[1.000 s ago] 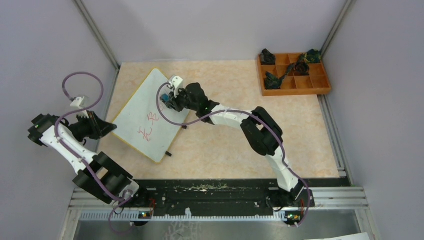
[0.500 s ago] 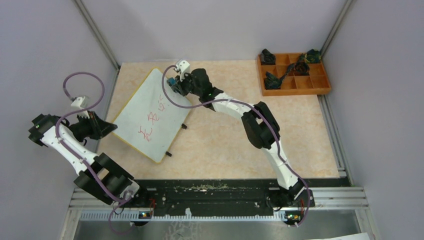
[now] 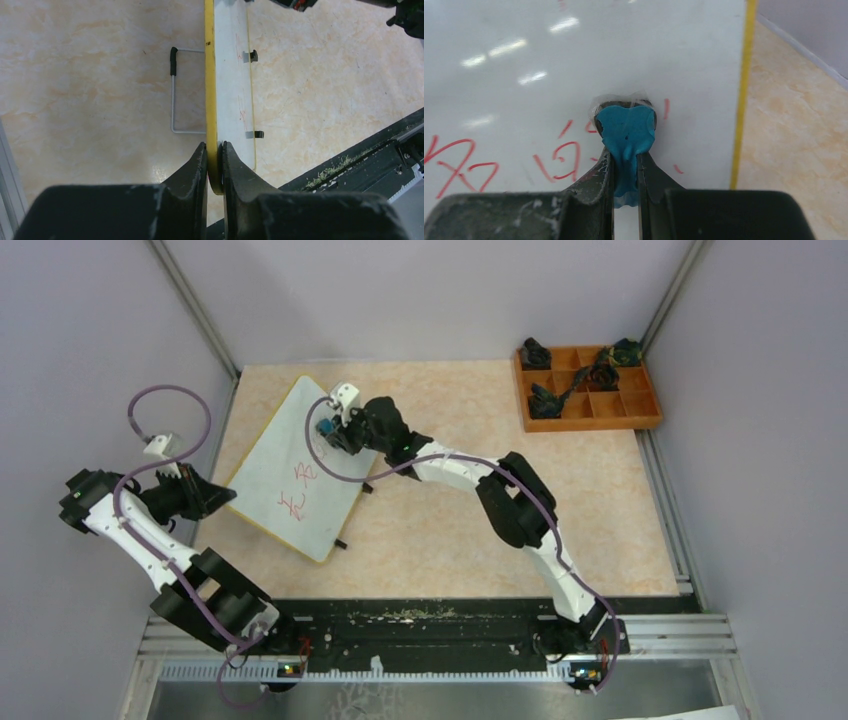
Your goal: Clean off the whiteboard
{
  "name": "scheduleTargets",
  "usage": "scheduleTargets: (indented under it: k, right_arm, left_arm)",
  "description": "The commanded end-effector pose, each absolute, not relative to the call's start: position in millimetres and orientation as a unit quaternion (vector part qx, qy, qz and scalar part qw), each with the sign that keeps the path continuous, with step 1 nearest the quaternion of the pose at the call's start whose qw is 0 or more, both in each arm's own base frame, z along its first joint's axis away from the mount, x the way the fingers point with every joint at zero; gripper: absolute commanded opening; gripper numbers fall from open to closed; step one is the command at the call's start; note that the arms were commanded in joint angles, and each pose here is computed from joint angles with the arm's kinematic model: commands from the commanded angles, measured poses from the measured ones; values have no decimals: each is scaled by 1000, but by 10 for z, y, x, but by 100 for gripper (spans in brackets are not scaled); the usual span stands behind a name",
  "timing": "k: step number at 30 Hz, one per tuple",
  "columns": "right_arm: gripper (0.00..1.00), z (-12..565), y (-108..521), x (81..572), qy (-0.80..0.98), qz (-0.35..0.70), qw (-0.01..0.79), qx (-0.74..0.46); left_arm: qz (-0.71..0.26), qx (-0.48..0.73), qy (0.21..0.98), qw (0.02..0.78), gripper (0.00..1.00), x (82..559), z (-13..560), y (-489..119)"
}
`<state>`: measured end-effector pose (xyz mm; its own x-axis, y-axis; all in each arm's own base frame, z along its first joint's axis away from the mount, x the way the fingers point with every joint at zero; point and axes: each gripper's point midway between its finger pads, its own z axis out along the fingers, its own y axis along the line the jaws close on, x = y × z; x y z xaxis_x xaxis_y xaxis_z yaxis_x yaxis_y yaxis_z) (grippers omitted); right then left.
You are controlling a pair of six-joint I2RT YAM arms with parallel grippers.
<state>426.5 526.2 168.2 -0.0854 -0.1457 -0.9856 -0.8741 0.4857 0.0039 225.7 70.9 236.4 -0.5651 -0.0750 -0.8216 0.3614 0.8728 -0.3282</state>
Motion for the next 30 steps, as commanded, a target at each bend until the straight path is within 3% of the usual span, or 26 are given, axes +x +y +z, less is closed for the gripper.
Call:
scheduleTargets:
  k: [1, 7, 23, 30]
  right_arm:
    - [0, 2220, 5573, 3573, 602, 373, 564, -425]
    - [0, 2368, 5572, 3392, 590, 362, 581, -428]
    - [0, 2245, 5276, 4446, 627, 298, 611, -381]
    - [0, 2247, 5237, 4544, 626, 297, 613, -379]
  left_arm:
    - [-203, 120, 854, 463, 0, 2259, 2339, 758]
    - [-204, 122, 855, 461, 0, 2258, 2328, 753]
    - [-193, 145, 857, 456, 0, 2236, 2275, 736]
    - [-190, 145, 858, 454, 0, 2252, 2298, 761]
